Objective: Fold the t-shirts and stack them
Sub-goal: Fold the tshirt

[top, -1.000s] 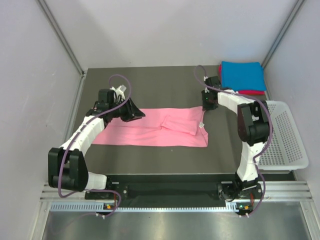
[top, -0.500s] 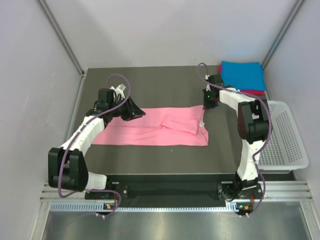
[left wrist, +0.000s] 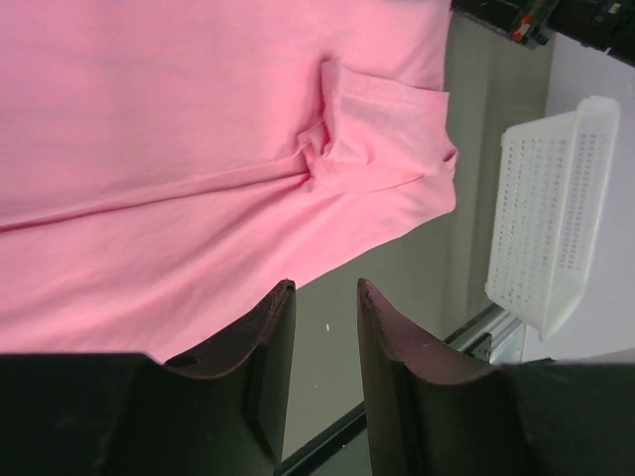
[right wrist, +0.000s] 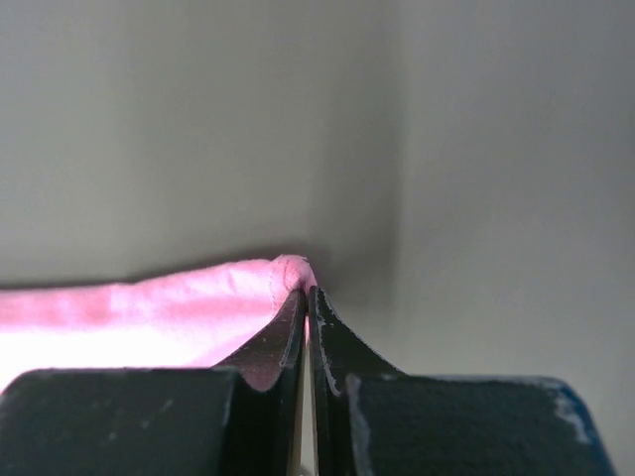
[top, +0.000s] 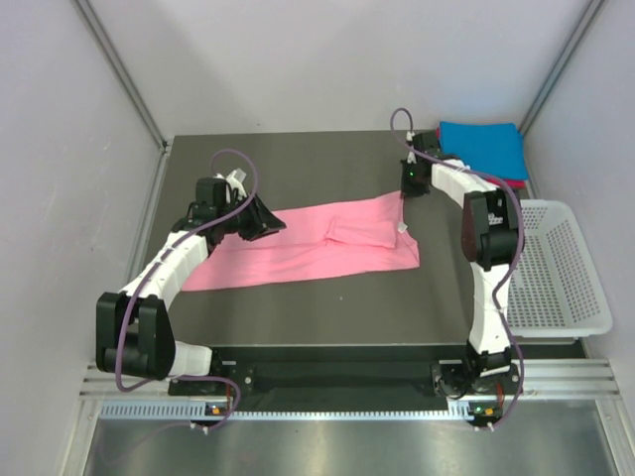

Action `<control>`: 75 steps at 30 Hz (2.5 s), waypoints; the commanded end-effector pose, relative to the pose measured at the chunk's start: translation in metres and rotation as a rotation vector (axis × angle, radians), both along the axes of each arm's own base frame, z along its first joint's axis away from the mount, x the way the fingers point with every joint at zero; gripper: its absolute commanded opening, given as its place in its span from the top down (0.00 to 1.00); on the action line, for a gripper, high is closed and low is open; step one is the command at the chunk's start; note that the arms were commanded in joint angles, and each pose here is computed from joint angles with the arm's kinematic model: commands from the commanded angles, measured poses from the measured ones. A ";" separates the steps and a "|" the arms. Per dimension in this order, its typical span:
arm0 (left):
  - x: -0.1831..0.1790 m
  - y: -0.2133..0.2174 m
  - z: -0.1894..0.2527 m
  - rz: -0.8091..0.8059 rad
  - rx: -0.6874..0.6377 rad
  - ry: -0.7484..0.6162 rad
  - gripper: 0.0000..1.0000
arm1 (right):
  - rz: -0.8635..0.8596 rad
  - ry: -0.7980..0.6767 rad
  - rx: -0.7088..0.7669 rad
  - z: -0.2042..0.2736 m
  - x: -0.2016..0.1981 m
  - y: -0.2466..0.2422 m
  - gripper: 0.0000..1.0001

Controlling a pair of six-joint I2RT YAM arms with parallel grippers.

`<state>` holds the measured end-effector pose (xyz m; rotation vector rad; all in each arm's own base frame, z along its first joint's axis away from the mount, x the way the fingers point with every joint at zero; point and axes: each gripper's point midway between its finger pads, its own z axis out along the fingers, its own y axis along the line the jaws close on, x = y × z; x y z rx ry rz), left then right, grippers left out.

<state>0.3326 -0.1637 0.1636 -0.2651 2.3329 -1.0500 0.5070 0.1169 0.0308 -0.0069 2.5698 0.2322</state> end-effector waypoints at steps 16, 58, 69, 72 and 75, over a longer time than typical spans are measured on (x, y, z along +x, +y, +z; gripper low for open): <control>0.023 0.072 0.001 0.390 0.294 -0.117 0.63 | -0.176 -0.490 0.163 0.072 0.171 -0.012 1.00; -0.078 0.158 -0.079 0.943 0.191 0.414 0.53 | -0.244 -0.355 0.374 0.181 -0.011 -0.004 0.00; -0.097 0.158 -0.112 0.972 0.206 0.491 0.55 | -0.350 -0.240 0.339 0.138 -0.033 -0.007 0.00; -0.101 0.159 -0.122 0.981 0.211 0.491 0.54 | -0.365 -0.250 0.343 0.139 -0.036 -0.009 0.00; -0.102 0.158 -0.130 0.976 0.212 0.506 0.56 | -0.366 -0.251 0.348 0.138 -0.037 -0.008 0.00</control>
